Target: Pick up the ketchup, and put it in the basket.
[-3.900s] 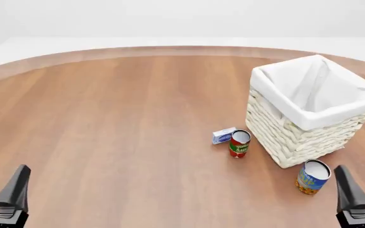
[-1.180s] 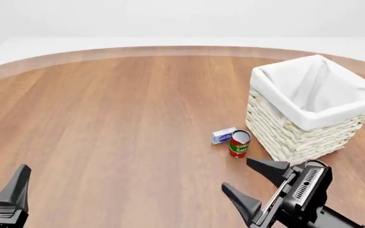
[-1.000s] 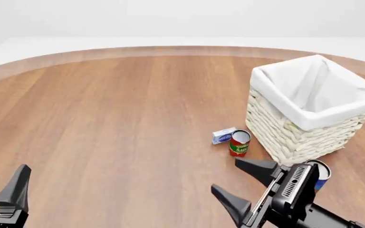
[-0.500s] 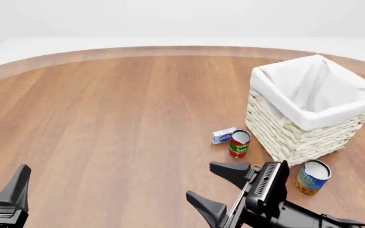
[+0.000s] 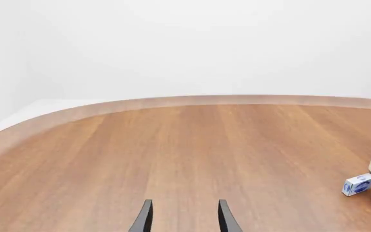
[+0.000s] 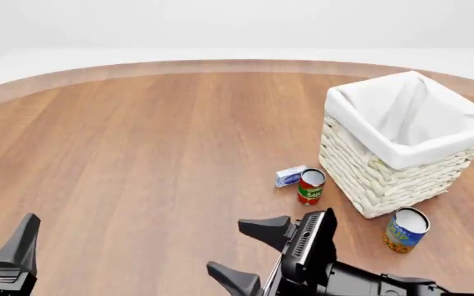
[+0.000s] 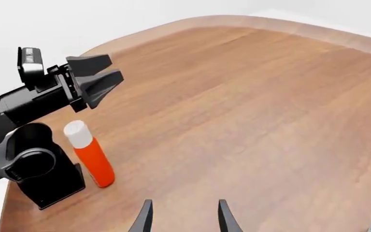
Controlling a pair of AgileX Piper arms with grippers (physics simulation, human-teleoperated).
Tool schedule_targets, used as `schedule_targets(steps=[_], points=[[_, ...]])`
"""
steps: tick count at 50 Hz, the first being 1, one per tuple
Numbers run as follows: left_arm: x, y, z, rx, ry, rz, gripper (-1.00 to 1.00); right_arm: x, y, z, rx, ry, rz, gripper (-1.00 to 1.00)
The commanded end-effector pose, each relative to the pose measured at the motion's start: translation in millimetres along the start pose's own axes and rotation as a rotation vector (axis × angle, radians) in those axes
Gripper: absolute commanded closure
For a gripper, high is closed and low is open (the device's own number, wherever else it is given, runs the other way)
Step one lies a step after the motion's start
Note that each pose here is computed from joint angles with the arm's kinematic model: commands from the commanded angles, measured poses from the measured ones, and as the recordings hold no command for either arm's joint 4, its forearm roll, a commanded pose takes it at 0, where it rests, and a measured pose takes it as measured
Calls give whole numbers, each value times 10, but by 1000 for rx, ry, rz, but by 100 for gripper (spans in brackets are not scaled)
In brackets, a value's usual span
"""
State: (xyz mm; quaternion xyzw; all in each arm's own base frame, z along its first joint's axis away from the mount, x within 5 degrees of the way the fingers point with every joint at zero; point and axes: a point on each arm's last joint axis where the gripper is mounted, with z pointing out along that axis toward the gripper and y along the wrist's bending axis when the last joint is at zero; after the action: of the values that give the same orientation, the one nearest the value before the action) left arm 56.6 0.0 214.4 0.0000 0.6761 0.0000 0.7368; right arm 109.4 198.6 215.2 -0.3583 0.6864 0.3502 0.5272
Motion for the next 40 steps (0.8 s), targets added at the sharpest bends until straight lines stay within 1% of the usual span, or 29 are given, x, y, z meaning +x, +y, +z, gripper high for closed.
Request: schedule_targets(steps=[1, 15, 27, 40], points=[[0, 0, 0, 0, 0, 0, -100, -30, 137, 137, -53, 15, 1, -100], [0, 0, 0, 0, 0, 0, -100, -58, 233, 212, -87, 18, 8, -100], [0, 0, 0, 0, 0, 0, -100, -43, 391, 316, -141, 34, 25, -100], [0, 0, 0, 0, 0, 0, -100, -26, 464, 416, -159, 54, 13, -100]])
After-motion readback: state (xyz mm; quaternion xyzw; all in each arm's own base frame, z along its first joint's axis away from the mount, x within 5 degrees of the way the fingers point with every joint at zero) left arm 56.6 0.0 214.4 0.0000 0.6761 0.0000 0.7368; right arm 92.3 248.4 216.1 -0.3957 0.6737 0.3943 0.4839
